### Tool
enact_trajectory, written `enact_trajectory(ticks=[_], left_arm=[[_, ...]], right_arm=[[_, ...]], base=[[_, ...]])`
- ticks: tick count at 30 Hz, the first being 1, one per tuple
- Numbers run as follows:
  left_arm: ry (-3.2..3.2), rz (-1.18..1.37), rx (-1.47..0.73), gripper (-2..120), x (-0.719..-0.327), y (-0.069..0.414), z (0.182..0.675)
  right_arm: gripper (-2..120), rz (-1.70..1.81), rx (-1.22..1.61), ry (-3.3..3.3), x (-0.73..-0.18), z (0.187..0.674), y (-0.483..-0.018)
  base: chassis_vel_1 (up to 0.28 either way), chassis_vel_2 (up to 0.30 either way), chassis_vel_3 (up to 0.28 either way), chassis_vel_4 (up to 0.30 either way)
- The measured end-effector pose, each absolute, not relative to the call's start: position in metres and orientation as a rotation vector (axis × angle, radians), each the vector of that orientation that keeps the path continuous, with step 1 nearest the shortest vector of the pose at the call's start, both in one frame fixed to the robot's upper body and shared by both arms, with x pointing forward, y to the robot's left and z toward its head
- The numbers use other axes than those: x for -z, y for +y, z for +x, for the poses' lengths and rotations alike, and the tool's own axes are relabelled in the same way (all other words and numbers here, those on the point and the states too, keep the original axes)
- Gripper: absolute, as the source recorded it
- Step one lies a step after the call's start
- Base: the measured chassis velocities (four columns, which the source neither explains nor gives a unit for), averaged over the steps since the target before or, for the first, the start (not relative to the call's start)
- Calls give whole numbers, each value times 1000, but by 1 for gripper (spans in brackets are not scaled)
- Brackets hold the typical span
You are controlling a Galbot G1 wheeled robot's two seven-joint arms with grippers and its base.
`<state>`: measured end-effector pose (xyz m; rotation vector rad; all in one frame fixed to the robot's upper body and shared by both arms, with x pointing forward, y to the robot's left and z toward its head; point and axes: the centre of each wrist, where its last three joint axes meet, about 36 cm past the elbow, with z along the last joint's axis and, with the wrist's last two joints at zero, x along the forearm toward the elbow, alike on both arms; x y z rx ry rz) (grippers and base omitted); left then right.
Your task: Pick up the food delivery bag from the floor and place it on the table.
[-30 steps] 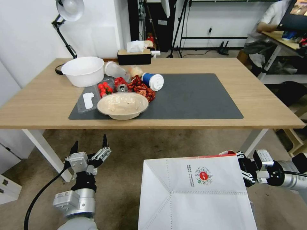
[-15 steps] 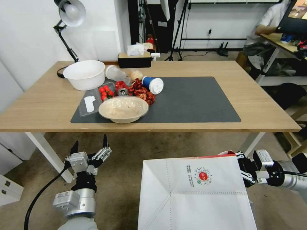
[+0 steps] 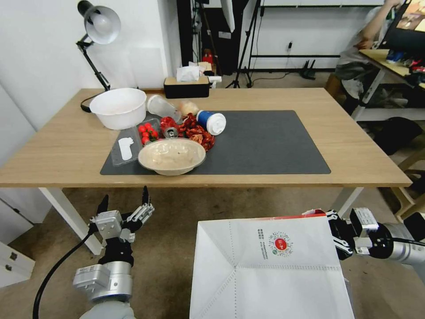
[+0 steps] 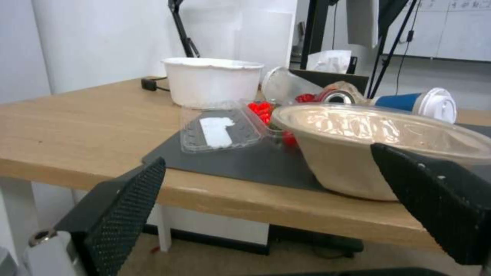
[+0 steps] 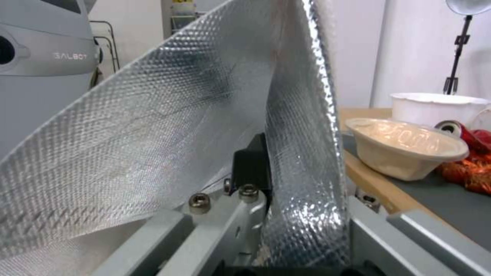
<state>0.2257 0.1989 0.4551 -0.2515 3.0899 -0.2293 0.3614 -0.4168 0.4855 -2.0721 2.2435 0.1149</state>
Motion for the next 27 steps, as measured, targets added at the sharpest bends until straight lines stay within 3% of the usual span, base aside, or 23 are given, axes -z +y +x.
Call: enact_trajectory(ticks=[27], left_arm=[[3090,-248,226,100,-455,199,226]], right_arm=[[0,-2077,-120,2249,-484,362,-418]], base=[[0,0,0,0]])
